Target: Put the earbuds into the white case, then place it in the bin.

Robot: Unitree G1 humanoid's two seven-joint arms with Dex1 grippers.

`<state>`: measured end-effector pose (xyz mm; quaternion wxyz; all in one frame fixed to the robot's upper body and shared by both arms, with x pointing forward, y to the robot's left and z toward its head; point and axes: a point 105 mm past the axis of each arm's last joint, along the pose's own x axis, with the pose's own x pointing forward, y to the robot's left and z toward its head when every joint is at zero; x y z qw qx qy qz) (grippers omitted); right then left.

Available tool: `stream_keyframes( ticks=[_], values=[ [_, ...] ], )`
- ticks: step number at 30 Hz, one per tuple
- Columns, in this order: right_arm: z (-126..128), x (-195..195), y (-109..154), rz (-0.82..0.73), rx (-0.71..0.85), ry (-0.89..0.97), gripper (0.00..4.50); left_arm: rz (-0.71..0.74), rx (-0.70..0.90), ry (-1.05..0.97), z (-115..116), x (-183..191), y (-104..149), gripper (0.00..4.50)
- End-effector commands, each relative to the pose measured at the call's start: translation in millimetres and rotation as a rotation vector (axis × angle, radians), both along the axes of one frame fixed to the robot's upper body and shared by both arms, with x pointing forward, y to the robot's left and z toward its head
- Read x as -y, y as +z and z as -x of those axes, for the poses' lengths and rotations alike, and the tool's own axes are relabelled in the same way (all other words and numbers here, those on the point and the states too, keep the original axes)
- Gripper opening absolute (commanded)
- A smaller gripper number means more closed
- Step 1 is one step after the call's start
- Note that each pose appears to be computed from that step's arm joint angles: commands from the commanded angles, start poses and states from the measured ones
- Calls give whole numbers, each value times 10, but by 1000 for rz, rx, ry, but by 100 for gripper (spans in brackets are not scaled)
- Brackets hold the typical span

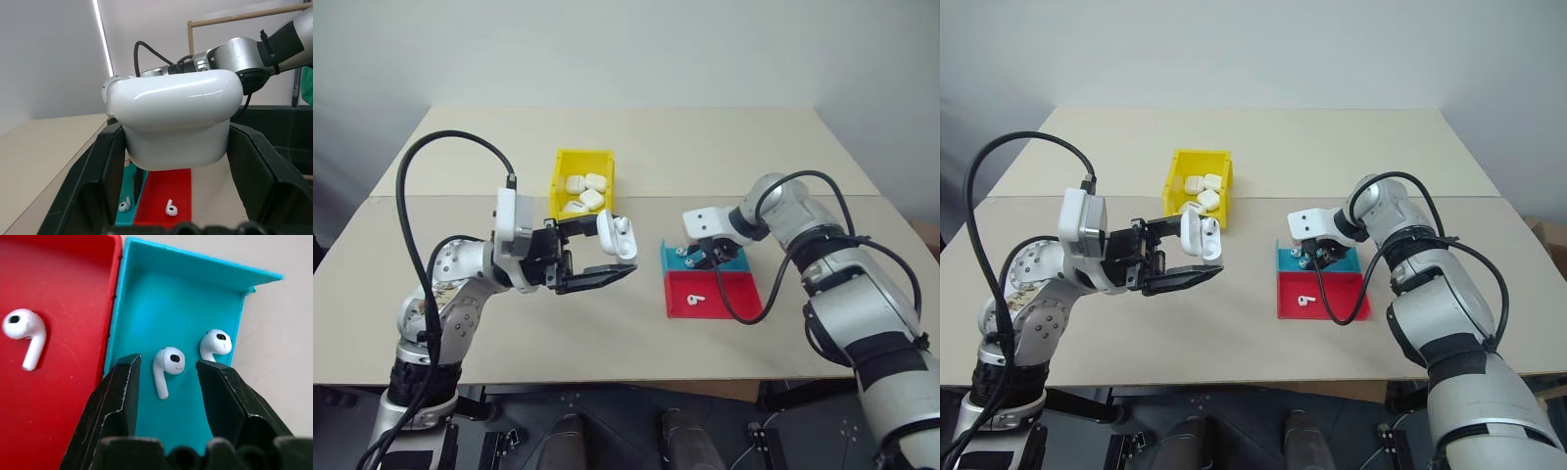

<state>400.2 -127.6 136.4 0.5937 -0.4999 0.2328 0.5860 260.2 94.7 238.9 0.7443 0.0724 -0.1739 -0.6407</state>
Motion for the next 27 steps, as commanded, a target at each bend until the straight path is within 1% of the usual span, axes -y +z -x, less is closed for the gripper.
stream_keyframes(
  ticks=[1, 9, 12, 15, 16, 21, 24, 27],
  values=[
    [-47, -23, 87, -2, 47, 10, 235, 14, 66, 13, 52, -28, 122, 282],
    [-49, -56, 16, 14, 42, 12, 235, 8, 63, 28, 64, -42, 100, 282],
    [-39, -70, -28, 18, 29, 12, 178, 6, 62, 33, 66, -47, 98, 282],
    [-34, -77, -56, 20, 23, 12, 80, 4, 60, 39, 78, -59, 89, 282],
    [-31, -78, -62, 21, 19, 11, 63, 3, 58, 40, 83, -63, 86, 282],
    [-52, -77, -50, 11, 36, -1, 63, 2, 55, 42, 81, -61, 82, 282],
    [-84, -64, 113, -49, 45, -31, 63, 7, 47, 24, 77, -39, 84, 282],
    [-98, 1, 386, -122, 52, -61, 63, 12, 31, -15, 78, 3, 74, 282]
  ],
)
